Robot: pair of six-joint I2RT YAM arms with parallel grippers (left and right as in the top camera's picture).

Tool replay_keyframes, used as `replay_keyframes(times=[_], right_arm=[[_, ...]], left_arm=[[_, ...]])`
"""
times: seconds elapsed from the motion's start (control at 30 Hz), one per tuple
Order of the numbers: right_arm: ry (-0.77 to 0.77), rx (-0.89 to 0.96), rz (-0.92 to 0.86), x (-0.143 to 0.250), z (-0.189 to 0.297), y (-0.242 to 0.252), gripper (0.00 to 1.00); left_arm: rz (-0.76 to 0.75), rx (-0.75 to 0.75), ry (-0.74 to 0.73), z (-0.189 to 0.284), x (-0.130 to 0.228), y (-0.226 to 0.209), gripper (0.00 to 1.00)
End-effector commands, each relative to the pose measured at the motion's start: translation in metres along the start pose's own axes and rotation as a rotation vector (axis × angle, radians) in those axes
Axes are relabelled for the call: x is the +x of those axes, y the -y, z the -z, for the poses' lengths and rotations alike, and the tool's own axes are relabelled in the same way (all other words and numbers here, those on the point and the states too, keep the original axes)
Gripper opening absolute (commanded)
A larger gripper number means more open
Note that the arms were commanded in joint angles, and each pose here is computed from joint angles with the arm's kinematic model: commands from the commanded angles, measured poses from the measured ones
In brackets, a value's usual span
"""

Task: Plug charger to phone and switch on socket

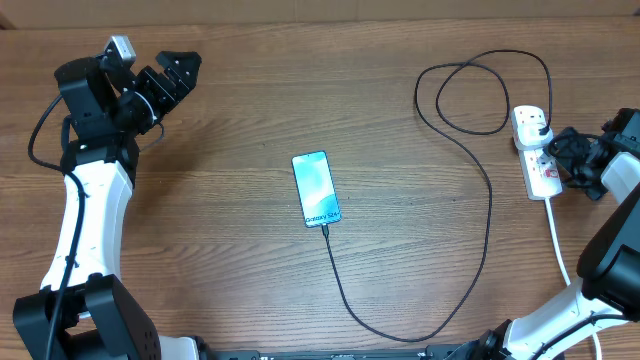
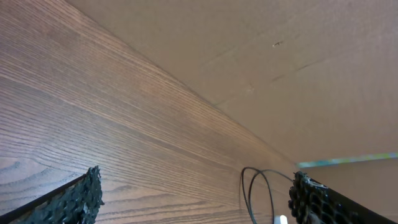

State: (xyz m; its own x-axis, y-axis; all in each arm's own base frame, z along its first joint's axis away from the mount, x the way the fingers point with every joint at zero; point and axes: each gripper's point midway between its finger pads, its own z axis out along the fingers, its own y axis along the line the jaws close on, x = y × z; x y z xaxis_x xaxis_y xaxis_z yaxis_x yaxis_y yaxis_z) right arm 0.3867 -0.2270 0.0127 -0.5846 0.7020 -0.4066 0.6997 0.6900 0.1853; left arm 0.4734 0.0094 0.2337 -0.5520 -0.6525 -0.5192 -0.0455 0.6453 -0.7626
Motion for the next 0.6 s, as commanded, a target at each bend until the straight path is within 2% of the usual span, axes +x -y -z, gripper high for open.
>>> replay_keyframes(times=[0.0,0.57], right_arm=[[-0.091,-0.013,0.019,0.026,-0.012,-0.001,1.00],[-0.145,-0.008,0.017,0.040,-0.011,-0.001,1.00]], left_arm=[[-0.031,0.002,0.012,0.003,-0.003,0.004,1.00],[-0.030,0.002,0.012,0.003,-0.003,0.004,1.00]])
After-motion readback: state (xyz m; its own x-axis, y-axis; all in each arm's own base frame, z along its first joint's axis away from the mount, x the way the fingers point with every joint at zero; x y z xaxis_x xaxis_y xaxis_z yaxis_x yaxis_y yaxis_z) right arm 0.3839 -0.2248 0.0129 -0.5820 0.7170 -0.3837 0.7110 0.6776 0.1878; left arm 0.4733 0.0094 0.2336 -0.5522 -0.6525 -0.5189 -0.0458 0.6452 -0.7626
